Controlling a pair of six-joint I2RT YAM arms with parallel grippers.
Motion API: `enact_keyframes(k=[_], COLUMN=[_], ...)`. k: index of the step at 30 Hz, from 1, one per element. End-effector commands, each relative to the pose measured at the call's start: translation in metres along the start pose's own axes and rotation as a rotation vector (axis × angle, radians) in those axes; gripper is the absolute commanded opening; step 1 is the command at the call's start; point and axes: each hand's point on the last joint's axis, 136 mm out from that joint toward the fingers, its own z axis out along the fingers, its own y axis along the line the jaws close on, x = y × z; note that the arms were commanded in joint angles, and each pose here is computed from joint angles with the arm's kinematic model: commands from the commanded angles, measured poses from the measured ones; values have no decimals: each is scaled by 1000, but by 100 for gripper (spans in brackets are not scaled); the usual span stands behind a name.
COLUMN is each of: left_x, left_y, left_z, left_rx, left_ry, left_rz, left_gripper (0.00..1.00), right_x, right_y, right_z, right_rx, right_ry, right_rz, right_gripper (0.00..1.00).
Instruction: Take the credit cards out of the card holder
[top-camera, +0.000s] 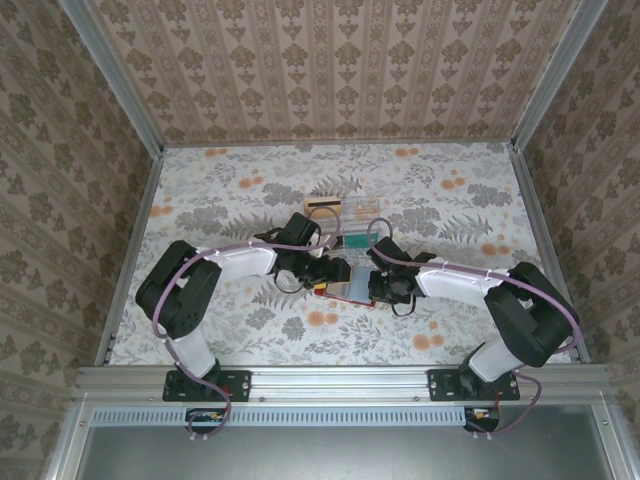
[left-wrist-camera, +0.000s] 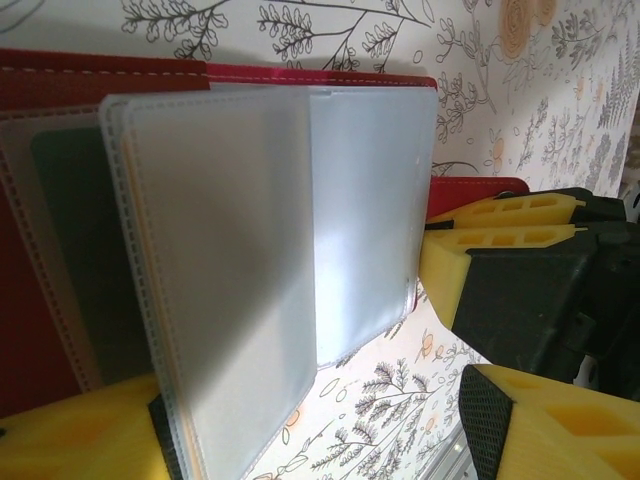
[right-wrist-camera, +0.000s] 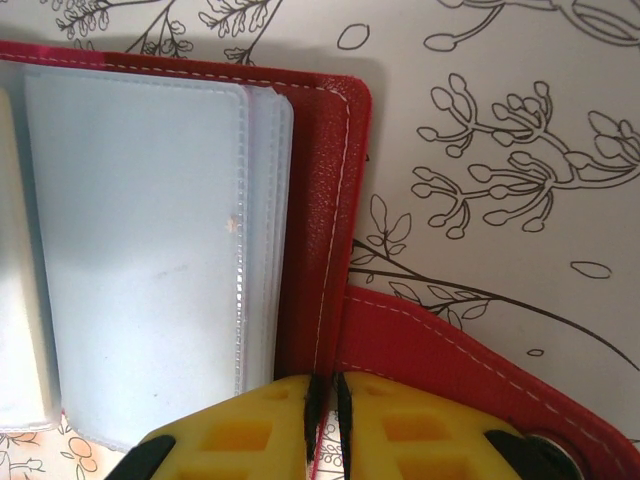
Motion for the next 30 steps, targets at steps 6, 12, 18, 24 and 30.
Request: enact_keyframes(k=[6, 12, 18, 24, 30], left_x=[-1, -4, -8, -9, -10], left_y=[-17, 6, 21, 33, 55], left_z=[-12, -22, -39, -40, -47], left_rx=[36, -48, -130, -148, -161], left_ry=[-31, -70, -110, -127, -172], left_rz=[30, -4, -1, -33, -101], left_gripper=[60, 60, 61, 57, 50], right_x=[12, 11, 7, -14, -32], right_y=[-5, -4, 0, 17, 61], right_z=[18, 17, 11, -14, -30], right_rx=[7, 5, 15, 9, -19], right_ry=[47, 44, 27, -51, -87], right_rz=[13, 12, -14, -42, -89], right_gripper=[18, 18, 18, 20, 23])
